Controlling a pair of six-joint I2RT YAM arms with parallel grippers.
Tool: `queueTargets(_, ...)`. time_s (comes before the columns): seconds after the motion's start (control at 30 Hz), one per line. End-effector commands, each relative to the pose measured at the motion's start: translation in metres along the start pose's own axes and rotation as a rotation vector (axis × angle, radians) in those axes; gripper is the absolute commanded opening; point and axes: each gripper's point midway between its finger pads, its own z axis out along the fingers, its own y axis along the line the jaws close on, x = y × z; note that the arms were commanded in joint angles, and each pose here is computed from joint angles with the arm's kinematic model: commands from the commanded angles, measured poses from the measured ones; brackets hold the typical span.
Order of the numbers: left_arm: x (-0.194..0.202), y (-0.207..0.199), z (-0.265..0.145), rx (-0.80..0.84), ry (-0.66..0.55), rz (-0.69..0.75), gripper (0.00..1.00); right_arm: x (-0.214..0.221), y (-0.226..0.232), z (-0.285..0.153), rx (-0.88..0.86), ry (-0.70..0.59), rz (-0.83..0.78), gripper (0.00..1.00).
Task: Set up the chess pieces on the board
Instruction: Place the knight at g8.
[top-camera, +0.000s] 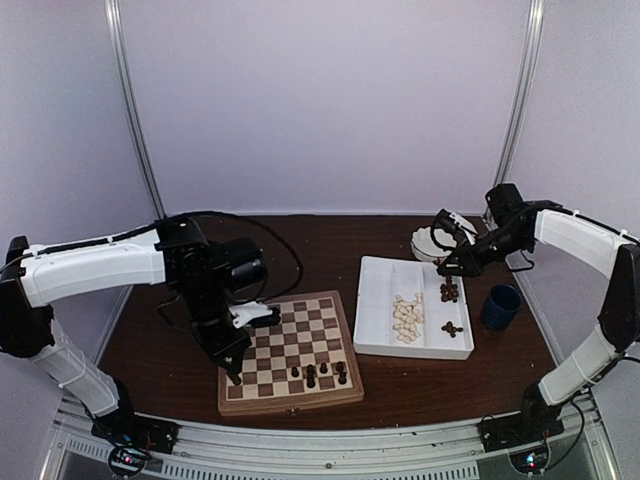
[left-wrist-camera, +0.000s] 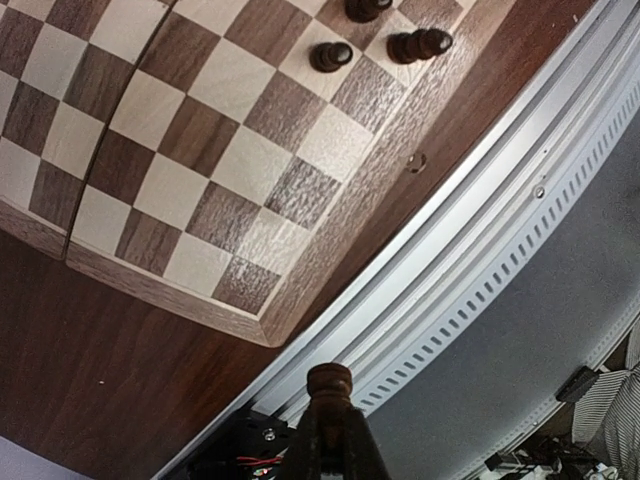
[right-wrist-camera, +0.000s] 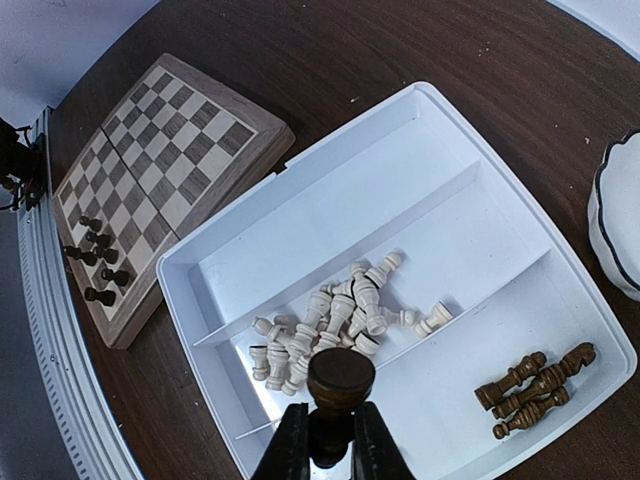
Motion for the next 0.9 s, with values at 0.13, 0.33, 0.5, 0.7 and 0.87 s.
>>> queueTargets(0.13,-0.003,-0.002,0.023,-0.099,0.004,0.047,0.00,0.000,-0.005,0.002,0.007,-0.001,-0.002,0.14)
queueTargets(0.33,-0.016,0.006,0.034,-0.194,-0.019,0.003,0.00,0.002,-0.004,0.000,0.014,0.004,-0.005,0.14)
queueTargets(0.5,-0.020,0.004,0.044,-0.193,-0.033,-0.034,0.00,0.004,-0.003,0.000,0.018,0.005,-0.006,0.14)
queueTargets(0.7,-0.018,0.007,0.059,-0.197,0.004,-0.052,0.00,0.003,-0.004,-0.001,0.017,0.007,-0.005,0.14)
queueTargets(0.87,-0.021,0.009,0.063,-0.214,0.009,-0.058,0.00,0.005,-0.003,-0.001,0.019,0.009,-0.007,0.14)
